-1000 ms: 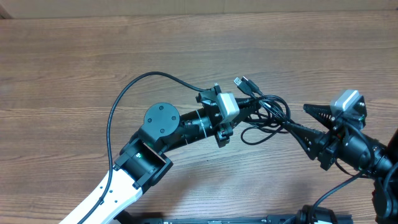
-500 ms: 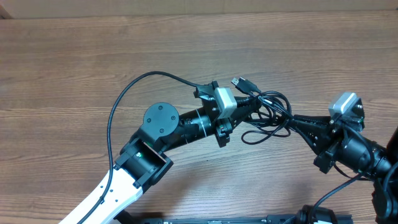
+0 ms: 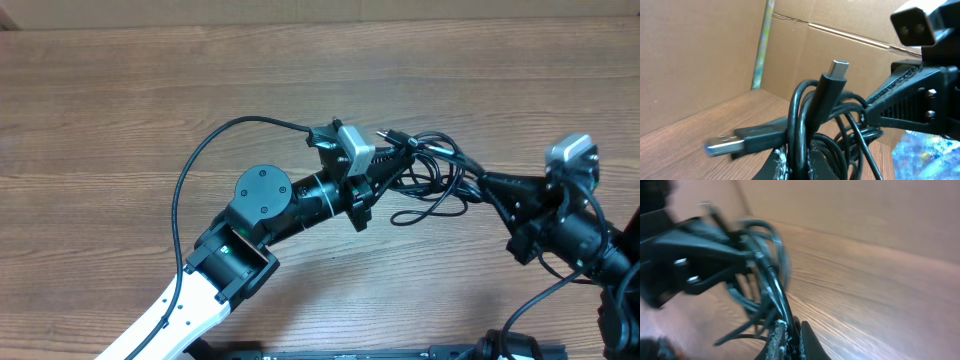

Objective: Untangle cables

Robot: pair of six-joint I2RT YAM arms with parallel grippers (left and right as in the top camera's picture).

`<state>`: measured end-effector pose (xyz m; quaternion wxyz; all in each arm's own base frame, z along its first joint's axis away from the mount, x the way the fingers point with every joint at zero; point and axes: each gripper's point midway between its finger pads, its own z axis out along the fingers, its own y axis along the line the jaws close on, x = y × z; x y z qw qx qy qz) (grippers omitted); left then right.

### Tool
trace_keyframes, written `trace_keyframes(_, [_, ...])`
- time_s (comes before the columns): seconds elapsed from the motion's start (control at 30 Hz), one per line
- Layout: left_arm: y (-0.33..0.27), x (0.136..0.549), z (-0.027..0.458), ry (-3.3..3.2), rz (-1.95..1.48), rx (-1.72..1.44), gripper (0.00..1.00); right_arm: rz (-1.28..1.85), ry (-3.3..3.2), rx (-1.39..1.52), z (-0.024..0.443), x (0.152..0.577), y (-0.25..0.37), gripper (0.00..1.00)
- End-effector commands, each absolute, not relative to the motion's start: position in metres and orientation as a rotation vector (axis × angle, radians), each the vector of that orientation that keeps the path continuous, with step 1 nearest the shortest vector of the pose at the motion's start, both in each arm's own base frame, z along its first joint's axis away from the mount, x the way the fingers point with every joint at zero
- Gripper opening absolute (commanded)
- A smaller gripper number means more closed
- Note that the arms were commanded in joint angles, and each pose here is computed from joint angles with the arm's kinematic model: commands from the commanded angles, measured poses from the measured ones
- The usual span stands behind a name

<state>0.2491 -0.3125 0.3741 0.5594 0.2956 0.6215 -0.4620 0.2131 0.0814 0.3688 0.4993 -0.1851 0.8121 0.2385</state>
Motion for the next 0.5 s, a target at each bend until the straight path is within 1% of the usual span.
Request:
trace_keyframes(0.0, [-0.308,0.256,0.386,1.459,-1.080,0.629,0.04,0.400,2.065,-0.066,0.362,0.230,0.036,0.04])
trace_keyframes(0.13, [-0.308,0.256,0.384,1.468,-1.079,0.630,0.04,0.356,2.077,0.065,0.360,0.233,0.022,0.04])
trace_keyframes(0.23, [-0.308,0.256,0.382,1.475,-1.078,0.631,0.04,0.351,2.080,0.106,0.359,0.234,0.018,0.04])
trace_keyframes(0.3, [-0.308,0.256,0.382,1.477,-1.078,0.631,0.04,0.363,2.078,0.087,0.360,0.234,0.021,0.04])
trace_keyframes(0.37, [-0.308,0.256,0.382,1.478,-1.078,0.632,0.04,0.400,2.069,-0.031,0.362,0.231,0.034,0.04])
trace_keyframes(0.4, [-0.308,0.256,0.381,1.479,-1.079,0.634,0.04,0.422,2.057,-0.110,0.364,0.229,0.042,0.10])
trace_keyframes(0.47, [-0.308,0.256,0.379,1.489,-1.078,0.636,0.04,0.489,2.012,-0.308,0.368,0.220,0.063,0.25])
